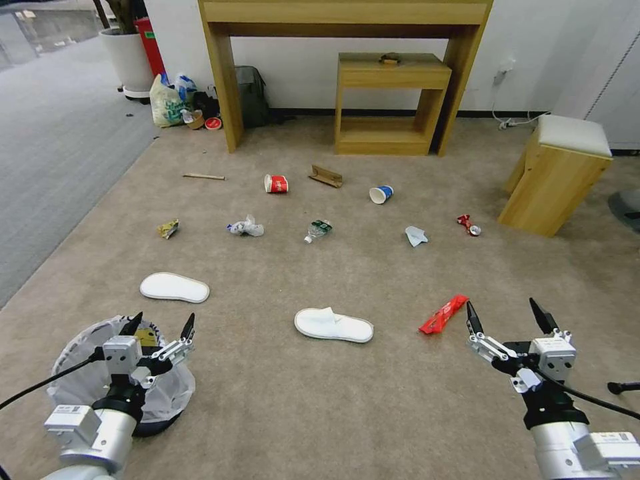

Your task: Pick up the trash bin and place the garbage on the floor into it.

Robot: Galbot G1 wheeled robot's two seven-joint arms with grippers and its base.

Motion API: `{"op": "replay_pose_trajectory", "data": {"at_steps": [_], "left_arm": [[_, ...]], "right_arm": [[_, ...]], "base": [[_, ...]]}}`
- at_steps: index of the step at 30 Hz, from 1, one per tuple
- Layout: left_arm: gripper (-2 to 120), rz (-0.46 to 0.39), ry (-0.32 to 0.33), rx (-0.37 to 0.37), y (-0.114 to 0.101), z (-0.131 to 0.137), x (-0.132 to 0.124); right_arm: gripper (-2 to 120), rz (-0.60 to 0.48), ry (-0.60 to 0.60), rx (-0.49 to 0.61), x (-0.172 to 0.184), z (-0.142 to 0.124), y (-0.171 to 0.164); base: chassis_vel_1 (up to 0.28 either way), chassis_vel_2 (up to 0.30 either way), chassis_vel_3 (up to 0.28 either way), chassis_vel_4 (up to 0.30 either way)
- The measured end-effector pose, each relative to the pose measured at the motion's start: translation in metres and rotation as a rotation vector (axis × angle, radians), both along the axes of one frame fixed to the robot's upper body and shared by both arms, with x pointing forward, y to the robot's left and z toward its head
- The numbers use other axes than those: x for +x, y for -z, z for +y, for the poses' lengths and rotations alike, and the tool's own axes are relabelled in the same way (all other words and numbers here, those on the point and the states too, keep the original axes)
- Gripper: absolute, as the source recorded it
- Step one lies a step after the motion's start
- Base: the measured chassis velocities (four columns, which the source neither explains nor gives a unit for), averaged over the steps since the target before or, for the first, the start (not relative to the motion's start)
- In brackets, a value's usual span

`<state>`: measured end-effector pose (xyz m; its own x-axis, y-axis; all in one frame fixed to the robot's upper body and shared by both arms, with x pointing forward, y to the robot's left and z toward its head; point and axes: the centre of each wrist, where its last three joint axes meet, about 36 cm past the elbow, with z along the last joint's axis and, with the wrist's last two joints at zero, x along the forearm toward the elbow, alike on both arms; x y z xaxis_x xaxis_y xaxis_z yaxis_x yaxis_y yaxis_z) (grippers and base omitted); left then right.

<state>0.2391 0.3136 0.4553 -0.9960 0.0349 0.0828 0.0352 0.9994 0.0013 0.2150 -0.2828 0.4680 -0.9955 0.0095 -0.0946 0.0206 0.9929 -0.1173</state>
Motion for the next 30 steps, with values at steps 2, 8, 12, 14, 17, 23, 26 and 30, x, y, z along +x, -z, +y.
{"op": "replay_pose_trajectory", "data": {"at_steps": [2, 8, 12, 14, 17, 23, 26, 30], "left_arm": [[100, 0.002, 0.001, 0.001, 0.0002, 0.0001, -0.0005], [100, 0.005, 0.004, 0.003, 0.0002, -0.0001, -0.0014], [100, 0.002, 0.007, 0.005, -0.0013, -0.0008, -0.0022], [100, 0.003, 0.008, 0.006, -0.0015, -0.0010, -0.0027], [100, 0.004, 0.008, 0.006, -0.0014, -0.0013, -0.0034], [100, 0.008, 0.008, 0.006, -0.0008, -0.0011, -0.0048], [100, 0.010, 0.010, 0.007, -0.0006, -0.0010, -0.0052], [100, 0.011, 0.014, 0.008, -0.0004, -0.0014, -0.0050]], "right_arm": [[100, -0.001, 0.003, -0.003, -0.0009, -0.0002, 0.0012], [100, 0.000, 0.005, -0.005, -0.0031, -0.0003, 0.0023], [100, 0.001, 0.002, -0.007, -0.0037, -0.0003, 0.0021], [100, -0.001, 0.001, -0.008, -0.0036, -0.0002, 0.0014], [100, -0.003, 0.000, -0.008, -0.0034, -0.0002, 0.0010], [100, -0.008, -0.004, -0.011, -0.0028, -0.0001, -0.0005], [100, -0.014, -0.009, -0.012, -0.0020, -0.0002, -0.0009], [100, -0.020, -0.017, -0.012, -0.0016, -0.0004, -0.0011]], "base": [[0.000, 0.000, 0.000, 0.000], [0.000, 0.000, 0.000, 0.000], [0.000, 0.000, 0.000, 0.000], [0.000, 0.000, 0.000, 0.000], [0.000, 0.000, 0.000, 0.000], [0.000, 0.000, 0.000, 0.000], [0.000, 0.000, 0.000, 0.000], [0.000, 0.000, 0.000, 0.000]]}}
